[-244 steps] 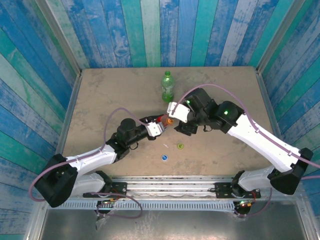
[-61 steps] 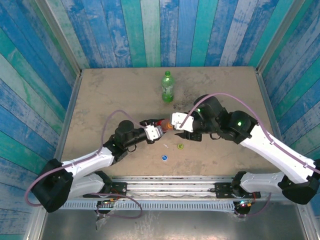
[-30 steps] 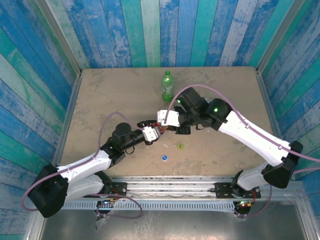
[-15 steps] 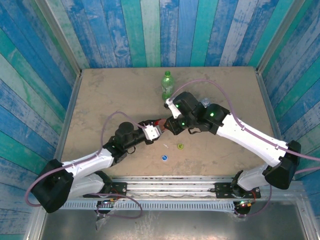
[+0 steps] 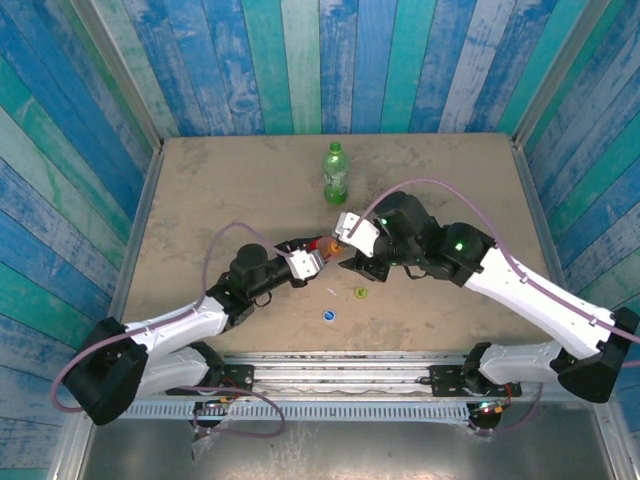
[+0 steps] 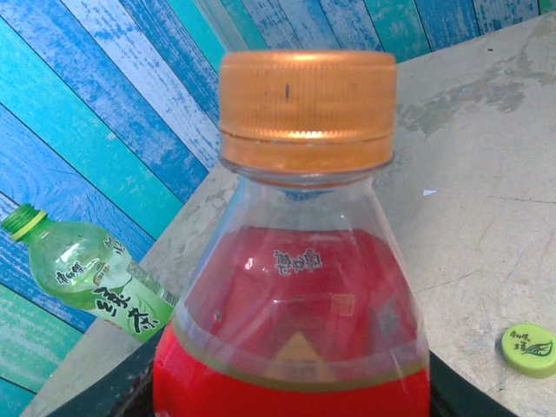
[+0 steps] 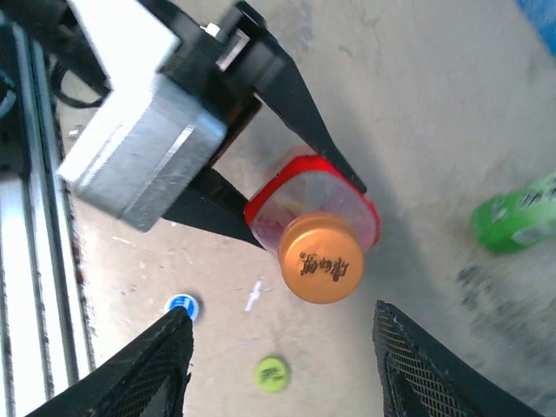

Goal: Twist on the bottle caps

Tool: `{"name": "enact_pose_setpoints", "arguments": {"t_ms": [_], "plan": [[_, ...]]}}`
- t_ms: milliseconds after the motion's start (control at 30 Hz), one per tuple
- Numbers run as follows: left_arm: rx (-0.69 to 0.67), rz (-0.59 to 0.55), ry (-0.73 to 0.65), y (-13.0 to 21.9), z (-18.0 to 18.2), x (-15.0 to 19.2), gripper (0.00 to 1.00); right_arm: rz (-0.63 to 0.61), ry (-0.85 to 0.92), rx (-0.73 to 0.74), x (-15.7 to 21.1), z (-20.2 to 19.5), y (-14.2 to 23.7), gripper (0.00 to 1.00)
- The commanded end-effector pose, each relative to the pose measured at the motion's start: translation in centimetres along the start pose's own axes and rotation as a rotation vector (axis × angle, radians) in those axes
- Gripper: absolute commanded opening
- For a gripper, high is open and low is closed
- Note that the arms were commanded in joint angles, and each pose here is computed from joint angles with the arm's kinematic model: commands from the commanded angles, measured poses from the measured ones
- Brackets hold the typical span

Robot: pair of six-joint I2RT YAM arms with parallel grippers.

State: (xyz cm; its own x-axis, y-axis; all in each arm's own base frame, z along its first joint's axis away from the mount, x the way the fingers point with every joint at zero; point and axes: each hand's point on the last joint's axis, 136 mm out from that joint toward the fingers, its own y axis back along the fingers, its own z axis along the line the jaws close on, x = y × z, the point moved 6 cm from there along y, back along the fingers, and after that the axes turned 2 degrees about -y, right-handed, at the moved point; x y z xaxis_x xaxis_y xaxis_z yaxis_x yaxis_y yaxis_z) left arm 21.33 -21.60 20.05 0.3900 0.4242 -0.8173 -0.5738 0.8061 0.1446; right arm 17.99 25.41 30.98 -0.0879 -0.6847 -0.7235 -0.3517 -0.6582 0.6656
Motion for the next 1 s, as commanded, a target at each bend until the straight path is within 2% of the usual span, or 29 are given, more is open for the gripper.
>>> {"name": "enact_pose_setpoints", "arguments": {"t_ms": [0,100,267,600,833,967], "plan": [[-0.006,-0.02,-0.016,-0.3,0.6,-0.7,0.51,-0.002,0.305,-0.022,-0.9,-0.1,0.6,0.58],[-0.01,-0.016,-0.019,-0.3,0.6,-0.7,0.51,0.045,0.433,-0.035,-0.8,-0.2,0.2,0.58],[-0.008,-0.019,-0.021,-0.3,0.6,-0.8,0.51,0.108,0.5,-0.067,-1.4,-0.7,-0.7,0.55],[-0.015,-0.022,-0.021,-0.2,0.6,-0.7,0.51,0.204,0.471,-0.129,-0.5,-0.8,-3.2,0.44],[-0.012,-0.016,-0.022,-0.2,0.6,-0.7,0.51,0.216,0.429,-0.112,-0.4,-1.0,-3.4,0.3],[-0.014,-0.021,-0.022,-0.1,0.6,-0.8,0.51,0.22,0.402,-0.118,-0.2,-0.8,-3.5,0.27]]}}
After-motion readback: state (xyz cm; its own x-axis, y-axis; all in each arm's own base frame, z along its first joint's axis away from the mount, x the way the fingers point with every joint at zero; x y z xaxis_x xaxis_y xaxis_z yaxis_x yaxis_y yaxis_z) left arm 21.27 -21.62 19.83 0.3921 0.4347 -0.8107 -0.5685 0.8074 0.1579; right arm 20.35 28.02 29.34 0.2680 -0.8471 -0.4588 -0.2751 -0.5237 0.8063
